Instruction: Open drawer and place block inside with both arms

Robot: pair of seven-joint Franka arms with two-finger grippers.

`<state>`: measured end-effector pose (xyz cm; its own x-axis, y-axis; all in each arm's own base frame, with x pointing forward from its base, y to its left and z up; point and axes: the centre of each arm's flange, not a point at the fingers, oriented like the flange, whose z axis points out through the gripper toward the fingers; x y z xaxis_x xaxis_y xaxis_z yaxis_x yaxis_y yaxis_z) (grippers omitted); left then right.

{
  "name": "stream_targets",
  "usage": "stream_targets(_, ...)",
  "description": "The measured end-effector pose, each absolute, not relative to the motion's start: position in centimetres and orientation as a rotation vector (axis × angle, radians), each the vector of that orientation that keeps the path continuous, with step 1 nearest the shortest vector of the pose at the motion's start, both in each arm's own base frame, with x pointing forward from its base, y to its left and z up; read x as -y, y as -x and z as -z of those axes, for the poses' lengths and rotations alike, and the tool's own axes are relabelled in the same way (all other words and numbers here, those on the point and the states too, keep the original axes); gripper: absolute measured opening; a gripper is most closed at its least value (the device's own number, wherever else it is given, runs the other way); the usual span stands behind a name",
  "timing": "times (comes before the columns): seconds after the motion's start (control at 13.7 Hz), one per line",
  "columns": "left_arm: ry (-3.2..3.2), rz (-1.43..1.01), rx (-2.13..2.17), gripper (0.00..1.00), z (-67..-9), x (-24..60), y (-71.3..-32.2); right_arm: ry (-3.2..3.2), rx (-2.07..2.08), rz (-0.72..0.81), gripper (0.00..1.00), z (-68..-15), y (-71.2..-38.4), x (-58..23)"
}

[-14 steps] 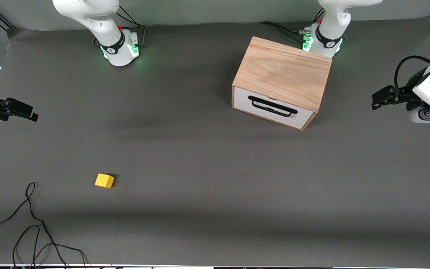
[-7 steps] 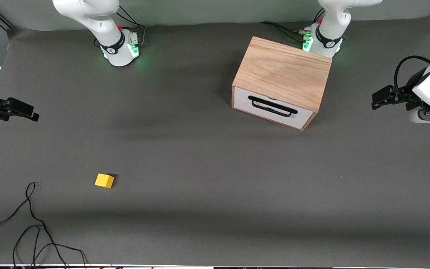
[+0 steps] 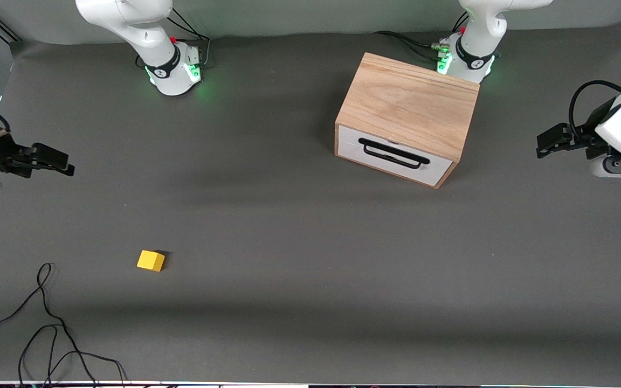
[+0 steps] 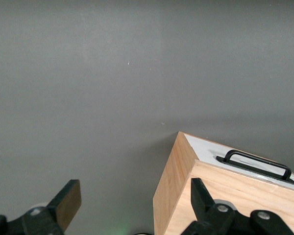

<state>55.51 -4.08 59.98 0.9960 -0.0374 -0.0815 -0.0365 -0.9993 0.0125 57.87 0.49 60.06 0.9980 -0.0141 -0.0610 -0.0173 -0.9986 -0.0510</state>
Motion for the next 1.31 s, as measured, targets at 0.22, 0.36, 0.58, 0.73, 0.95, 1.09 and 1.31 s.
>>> stream_targets(0.22, -3.127, 0.129, 0.058, 1.0, -60.0, 4.1, -55.5, 3.089, -0.025, -0.09, 1.0, -60.1, -57.9, -0.5)
stream_targets(0.36, -3.129, 0.134, 0.02, 1.0, -60.0, 4.5, -55.4, 3.089, -0.027, -0.091, 1.0, -60.0, -57.9, -0.4)
stream_targets(0.58, -3.131, 0.142, -0.158, 1.0, -59.9, 8.4, -54.9, 3.092, -0.04, -0.109, 1.0, -59.4, -58.2, 0.1)
stream_targets(0.73, -3.129, 0.145, -0.279, 1.0, -59.9, 12.8, -54.1, 3.105, -0.05, -0.135, 1.0, -58.4, -58.6, 0.5)
stream_targets(0.95, -3.115, 0.152, -0.502, 1.0, -59.7, 19.6, -52.1, 3.109, -0.056, -0.157, 1.0, -56.6, -59.6, 0.7)
stream_targets(1.09, -3.089, 0.159, -0.687, 1.0, -59.5, 23.4, -50.6, 3.114, -0.056, -0.181, 1.0, -54.2, -60.9, 0.6)
stream_targets(1.31, -2.998, 0.193, -1.048, 1.0, -58.7, 28.5, -48.4, 3.122, -0.06, -0.196, 1.0, -48.7, -63.5, 0.5)
